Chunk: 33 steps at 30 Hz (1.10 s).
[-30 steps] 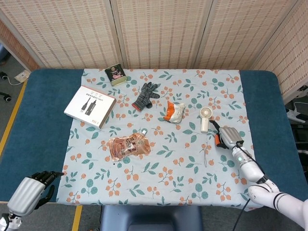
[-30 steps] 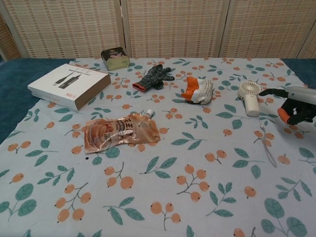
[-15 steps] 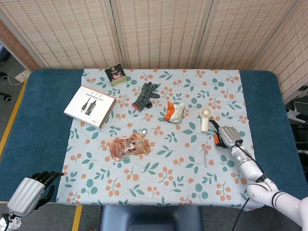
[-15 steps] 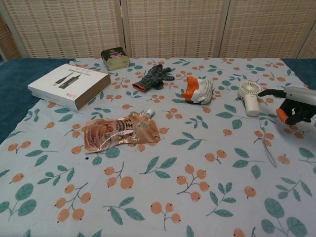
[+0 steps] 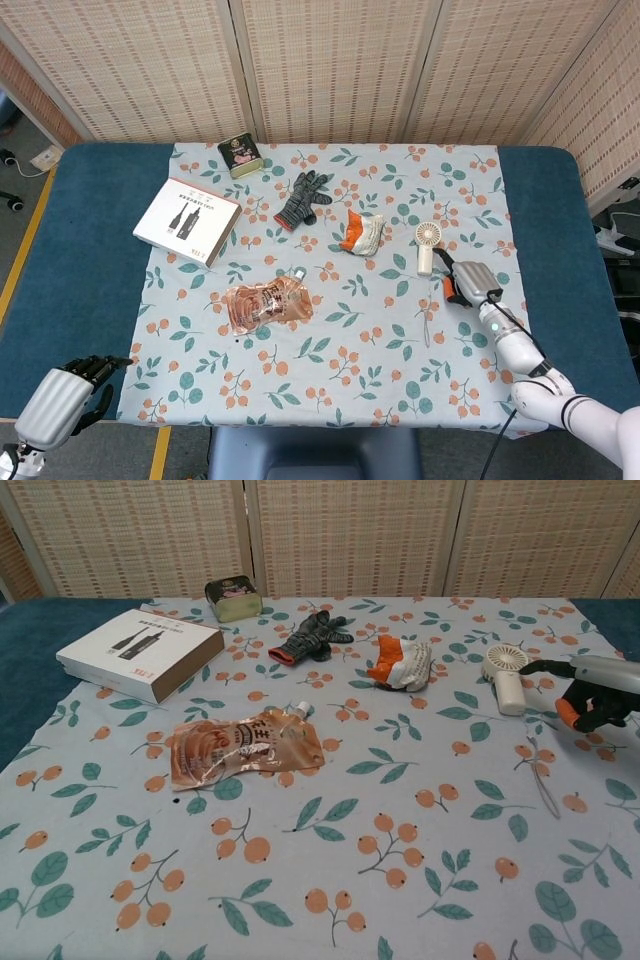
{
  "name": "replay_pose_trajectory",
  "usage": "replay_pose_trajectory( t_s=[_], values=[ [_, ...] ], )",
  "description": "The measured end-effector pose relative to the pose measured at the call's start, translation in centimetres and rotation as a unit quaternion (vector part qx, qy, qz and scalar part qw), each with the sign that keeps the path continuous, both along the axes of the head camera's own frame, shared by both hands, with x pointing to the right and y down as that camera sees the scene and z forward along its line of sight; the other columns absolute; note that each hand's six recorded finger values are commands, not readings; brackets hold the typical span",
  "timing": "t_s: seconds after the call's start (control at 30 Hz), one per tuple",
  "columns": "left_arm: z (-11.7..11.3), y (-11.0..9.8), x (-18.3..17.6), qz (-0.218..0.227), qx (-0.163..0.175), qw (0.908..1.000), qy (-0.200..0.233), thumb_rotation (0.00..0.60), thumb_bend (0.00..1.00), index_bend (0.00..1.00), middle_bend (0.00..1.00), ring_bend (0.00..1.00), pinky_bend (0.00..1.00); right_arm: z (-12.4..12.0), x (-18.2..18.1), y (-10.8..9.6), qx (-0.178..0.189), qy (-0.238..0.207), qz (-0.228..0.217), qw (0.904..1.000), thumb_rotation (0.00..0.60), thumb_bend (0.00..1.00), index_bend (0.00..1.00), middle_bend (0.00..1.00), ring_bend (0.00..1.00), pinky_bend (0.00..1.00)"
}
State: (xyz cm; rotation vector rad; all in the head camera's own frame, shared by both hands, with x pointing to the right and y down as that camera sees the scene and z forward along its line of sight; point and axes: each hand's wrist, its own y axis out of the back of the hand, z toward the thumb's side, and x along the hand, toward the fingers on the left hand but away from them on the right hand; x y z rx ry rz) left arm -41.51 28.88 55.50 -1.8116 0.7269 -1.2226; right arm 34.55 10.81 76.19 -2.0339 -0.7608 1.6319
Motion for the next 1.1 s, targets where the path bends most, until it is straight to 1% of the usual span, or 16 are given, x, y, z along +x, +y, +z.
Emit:
replay_pose_trajectory(
  t_s=[1.1],
  values=[
    [0.0, -0.1, -0.1, -0.002, 0.000, 1.0000, 0.003, 0.600, 0.62, 0.28, 0.36, 0.38, 0.55, 0.2, -1.1, -0.7, -0.011, 0.003, -0.013, 0.9998, 0.600, 0.69, 0.00, 0.75, 0.64, 0.78]
  ],
)
